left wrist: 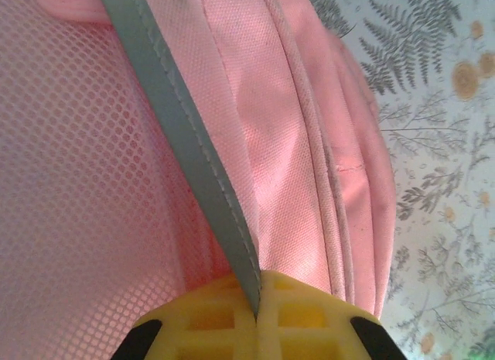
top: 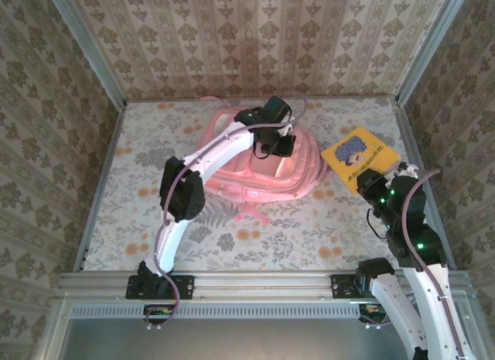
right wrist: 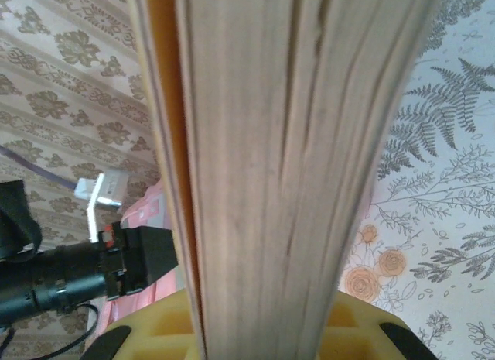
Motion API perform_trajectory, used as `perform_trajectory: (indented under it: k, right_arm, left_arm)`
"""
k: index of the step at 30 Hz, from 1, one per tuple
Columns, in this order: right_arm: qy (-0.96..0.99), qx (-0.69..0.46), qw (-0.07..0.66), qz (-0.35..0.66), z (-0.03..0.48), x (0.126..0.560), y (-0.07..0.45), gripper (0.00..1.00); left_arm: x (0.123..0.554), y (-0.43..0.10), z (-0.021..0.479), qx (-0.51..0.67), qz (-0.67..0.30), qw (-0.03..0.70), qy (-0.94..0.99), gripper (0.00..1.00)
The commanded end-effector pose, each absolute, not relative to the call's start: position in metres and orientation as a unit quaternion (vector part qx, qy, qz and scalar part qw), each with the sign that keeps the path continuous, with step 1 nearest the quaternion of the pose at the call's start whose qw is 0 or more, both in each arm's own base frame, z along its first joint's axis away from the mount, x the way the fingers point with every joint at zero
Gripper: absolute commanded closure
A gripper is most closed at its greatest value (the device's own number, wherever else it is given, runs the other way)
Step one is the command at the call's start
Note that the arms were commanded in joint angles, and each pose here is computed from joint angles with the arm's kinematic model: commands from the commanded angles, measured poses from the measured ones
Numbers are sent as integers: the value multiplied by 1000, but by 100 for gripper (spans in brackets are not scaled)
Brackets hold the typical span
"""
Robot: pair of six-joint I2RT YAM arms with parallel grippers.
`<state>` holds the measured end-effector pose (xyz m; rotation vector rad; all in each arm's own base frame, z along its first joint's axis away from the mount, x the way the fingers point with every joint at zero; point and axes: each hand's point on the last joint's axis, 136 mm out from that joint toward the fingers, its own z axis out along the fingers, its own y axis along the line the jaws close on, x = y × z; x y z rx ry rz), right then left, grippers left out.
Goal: Pack the student bag
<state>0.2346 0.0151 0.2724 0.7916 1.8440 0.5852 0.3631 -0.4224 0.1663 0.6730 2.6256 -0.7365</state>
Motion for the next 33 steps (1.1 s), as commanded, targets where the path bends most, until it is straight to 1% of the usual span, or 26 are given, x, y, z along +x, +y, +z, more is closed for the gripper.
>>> perform_trajectory:
  k: [1,8,13,18,21,25,28,33]
  right_arm:
    - [741,324,541,231,306,232,6,100]
    - [735,367,547,160,303,221,-21,100]
    - [740,360,544,164,295,226,-18,100]
    - [760,284,537,233,286,243,18,100]
    - [775,223,519,284,275,249,46,100]
    - [788,178,464,363,254,251,81,100]
    - [782,139,434,426,250,249,106,100]
    - [778,130,425,444,243,247,112,100]
  left_arm:
    - [364,-396,252,237,-291,229,898,100]
    - [361,-354,312,214,-326,273,879,100]
    - [360,-328,342,198,-358,297,863,100]
    - [357,-320,355,202,-394,289,849,100]
    - [354,-320,356,207,-413,283,840,100]
    - [349,-318,357,212,-430,278,832,100]
    - [345,-316,360,214,-445,275,825,100]
    - [341,-313,368,215,-471,273,811,100]
